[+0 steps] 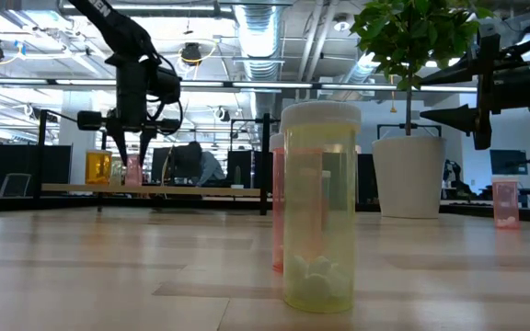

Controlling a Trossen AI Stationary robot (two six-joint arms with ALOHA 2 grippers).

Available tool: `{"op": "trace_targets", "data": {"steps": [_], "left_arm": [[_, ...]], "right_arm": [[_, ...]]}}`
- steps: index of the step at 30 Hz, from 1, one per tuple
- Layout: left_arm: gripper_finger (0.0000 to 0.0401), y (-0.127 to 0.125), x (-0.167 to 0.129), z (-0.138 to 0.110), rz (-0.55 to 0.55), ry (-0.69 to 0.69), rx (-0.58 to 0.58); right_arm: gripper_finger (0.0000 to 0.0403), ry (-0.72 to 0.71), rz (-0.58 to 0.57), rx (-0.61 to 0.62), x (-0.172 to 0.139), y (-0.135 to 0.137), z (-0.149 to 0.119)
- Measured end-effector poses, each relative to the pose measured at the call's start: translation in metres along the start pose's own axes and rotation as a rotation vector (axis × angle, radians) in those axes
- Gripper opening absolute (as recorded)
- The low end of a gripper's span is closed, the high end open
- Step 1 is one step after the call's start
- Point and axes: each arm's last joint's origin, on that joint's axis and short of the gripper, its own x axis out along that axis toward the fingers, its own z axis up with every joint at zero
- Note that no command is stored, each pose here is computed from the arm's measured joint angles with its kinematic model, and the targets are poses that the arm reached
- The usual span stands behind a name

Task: Pick and place medicine bottles onto shelf by color
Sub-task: Put the pink pill bottle on the shelf

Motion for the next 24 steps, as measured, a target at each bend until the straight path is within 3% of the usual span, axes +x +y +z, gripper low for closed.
{"op": "trace_targets", "data": {"steps": [7, 24], "left_arm": [[0.0096, -0.0056, -0.0015, 0.0088, 0.071, 0.034, -0.003], [0.0096, -0.0038, -0.0015, 0.0094, 0.098, 0.022, -0.012]], "right_arm": [[0.0302, 0.0, 0.0, 0.0, 0.0, 0.0, -0.0001], [0.0302, 0.0, 0.0, 0.0, 0.0, -0.0001, -0.0001]]}}
